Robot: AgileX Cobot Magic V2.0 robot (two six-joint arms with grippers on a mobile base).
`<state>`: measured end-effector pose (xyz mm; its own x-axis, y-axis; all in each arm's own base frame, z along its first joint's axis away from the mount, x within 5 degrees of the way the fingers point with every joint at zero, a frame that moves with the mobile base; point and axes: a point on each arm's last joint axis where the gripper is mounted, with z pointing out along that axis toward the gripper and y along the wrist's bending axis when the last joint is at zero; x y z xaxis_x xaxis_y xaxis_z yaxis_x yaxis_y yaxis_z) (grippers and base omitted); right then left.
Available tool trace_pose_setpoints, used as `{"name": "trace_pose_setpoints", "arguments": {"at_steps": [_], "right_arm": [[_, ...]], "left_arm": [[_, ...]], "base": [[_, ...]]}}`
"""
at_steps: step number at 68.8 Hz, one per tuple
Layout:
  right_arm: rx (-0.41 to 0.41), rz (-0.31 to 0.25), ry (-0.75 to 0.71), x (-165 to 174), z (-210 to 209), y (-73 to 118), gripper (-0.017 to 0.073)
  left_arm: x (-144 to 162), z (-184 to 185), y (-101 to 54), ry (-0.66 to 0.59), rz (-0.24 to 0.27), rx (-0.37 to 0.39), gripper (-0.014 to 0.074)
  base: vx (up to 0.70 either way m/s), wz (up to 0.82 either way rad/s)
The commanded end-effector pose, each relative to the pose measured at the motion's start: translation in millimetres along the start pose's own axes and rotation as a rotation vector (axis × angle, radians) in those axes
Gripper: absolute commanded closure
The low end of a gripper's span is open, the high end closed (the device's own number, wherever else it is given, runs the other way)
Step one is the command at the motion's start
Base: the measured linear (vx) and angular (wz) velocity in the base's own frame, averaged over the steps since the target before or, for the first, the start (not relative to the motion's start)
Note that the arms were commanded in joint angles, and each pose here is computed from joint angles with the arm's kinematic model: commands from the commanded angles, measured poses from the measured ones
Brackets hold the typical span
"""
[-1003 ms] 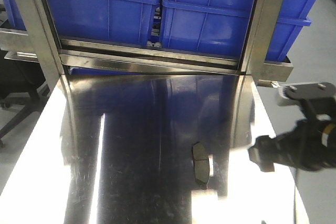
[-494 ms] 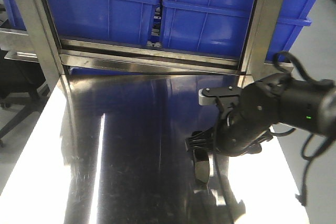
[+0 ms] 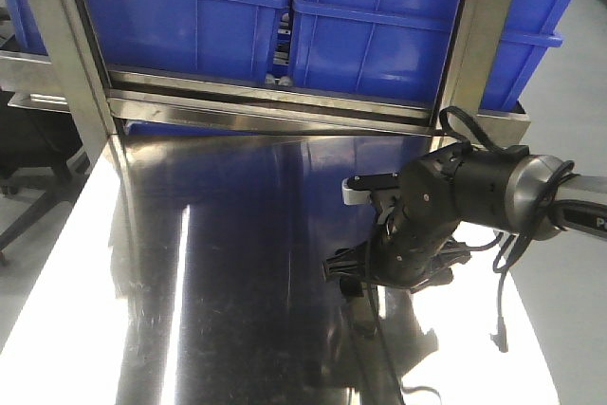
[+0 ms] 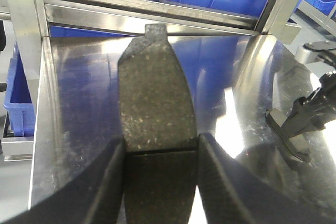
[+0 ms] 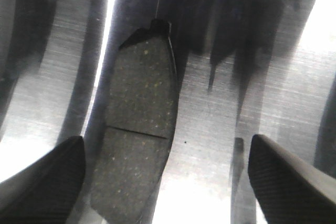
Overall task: Move and align brake pads A on conveyor
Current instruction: 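Lower the right gripper over the remaining brake pad, then close the right gripper on the pad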
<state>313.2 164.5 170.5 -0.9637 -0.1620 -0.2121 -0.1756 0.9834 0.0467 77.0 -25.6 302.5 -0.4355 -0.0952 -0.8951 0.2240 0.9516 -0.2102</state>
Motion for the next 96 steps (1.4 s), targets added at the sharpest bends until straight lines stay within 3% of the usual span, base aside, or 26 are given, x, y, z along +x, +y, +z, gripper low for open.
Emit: {"name": "trace_pose_setpoints", "arguments": {"at_steps": [1, 21, 65, 74, 96], "right_arm": [[-0.025, -0.016, -0.094, -10, -20, 2.3, -0.0036], [-0.024, -0.042, -0.096, -11, -20, 2.4, 0.0015], [-0.024, -0.048, -0.091, -12, -9, 3.3, 0.0034], [-0.023, -0.048, -0.088, -12, -10, 3.2, 0.0121], [-0.021, -0.047, -0.077, -11, -11, 2.9, 0.0503]], "left_arm": [[-16, -5, -5.0, -0.110, 0.003, 0.041, 0.0448], [-16, -5, -5.0, -0.110, 0.003, 0.041, 0.0448], [-16, -5, -5.0, -0.110, 0.003, 0.041, 0.0448], [-16, -5, -5.0, -0.110, 0.003, 0.041, 0.0448], [-16, -5, -5.0, -0.110, 0.003, 0.041, 0.0448]], "base": [[0.00, 0.00], [0.00, 0.00], [0.00, 0.00], [0.00, 0.00], [0.00, 0.00]]}}
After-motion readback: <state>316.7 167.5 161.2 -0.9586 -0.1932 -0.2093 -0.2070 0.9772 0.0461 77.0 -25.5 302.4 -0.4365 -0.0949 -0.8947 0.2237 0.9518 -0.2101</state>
